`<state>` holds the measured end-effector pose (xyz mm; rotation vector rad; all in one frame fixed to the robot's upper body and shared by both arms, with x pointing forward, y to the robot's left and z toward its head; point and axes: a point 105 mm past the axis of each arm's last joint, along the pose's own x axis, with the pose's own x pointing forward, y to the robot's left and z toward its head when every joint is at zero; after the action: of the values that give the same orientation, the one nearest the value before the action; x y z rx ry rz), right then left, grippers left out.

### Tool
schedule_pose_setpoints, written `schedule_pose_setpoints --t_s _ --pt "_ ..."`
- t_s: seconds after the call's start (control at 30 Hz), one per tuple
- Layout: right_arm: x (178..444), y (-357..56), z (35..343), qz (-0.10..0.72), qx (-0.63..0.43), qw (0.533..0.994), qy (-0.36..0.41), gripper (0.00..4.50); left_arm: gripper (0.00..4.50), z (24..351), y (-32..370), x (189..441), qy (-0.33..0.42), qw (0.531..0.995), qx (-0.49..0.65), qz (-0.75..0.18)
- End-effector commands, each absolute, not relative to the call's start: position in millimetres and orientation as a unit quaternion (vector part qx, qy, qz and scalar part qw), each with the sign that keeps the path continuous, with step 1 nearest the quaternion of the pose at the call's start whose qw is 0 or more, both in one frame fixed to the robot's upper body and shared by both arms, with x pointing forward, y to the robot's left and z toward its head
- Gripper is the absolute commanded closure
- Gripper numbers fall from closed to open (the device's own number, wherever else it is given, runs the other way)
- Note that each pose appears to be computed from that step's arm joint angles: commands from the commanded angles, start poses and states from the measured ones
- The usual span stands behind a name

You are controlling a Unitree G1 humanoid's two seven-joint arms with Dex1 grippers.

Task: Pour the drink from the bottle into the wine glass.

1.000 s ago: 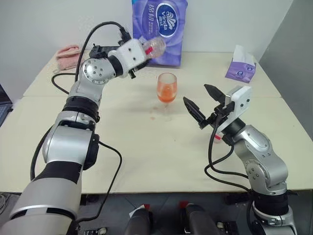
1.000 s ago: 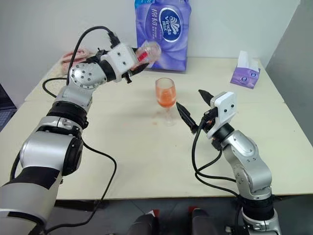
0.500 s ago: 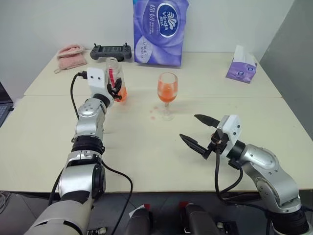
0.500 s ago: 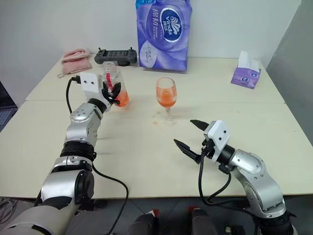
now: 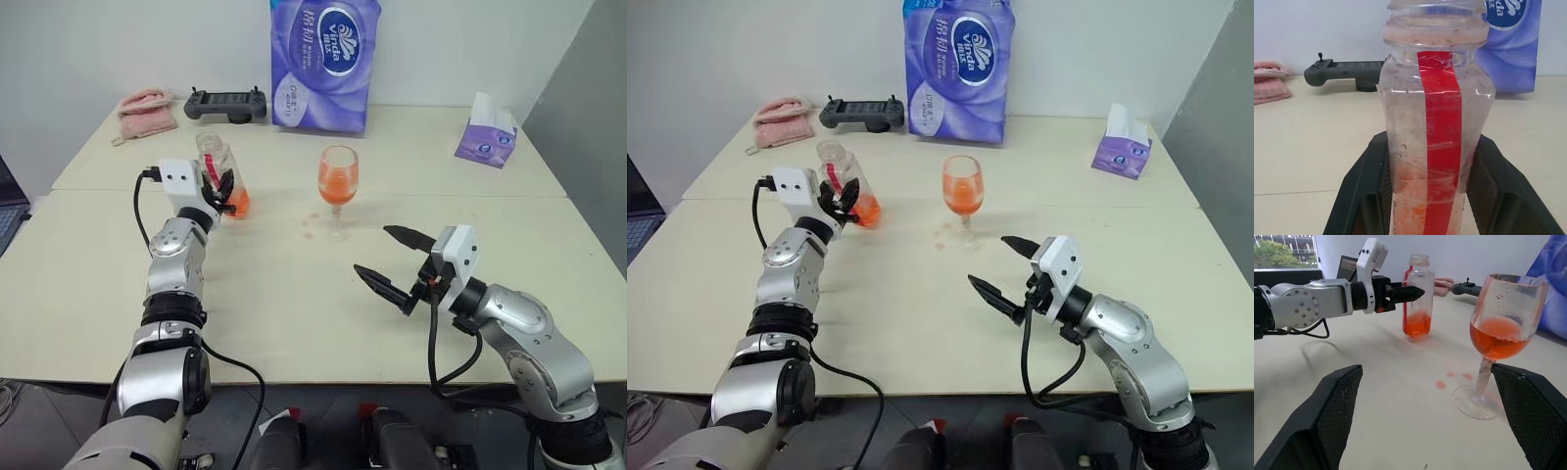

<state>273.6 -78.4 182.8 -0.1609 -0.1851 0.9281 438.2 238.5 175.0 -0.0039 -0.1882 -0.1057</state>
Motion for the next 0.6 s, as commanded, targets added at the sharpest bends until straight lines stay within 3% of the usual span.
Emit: schedule_pose_setpoints --t_s 0.03,0.2,0.23,0.5,0.6 --pt "271.0 -76.7 195.6 0.444 -0.08 0.885 -0.114 0.0 1.82 183.3 243.2 436.5 -0.113 0.992 0.008 -0.05" --pt "272.6 -76.8 196.4 0.438 -0.078 0.888 -0.114 0.0 0.16 179.2 247.5 435.3 -0.107 0.993 0.007 -0.046" --pt "272.9 -76.9 196.5 0.437 -0.078 0.889 -0.114 0.0 0.01 178.4 248.1 434.9 -0.106 0.993 0.007 -0.045" --pt "271.9 -78.2 195.7 0.428 -0.073 0.894 -0.109 0.0 0.01 160.5 249.0 424.8 -0.076 0.996 0.015 -0.047" --pt "267.5 -82.7 192.0 0.415 -0.066 0.902 -0.098 0.0 0.01 140.2 247.6 403.1 -0.038 0.997 0.022 -0.056"
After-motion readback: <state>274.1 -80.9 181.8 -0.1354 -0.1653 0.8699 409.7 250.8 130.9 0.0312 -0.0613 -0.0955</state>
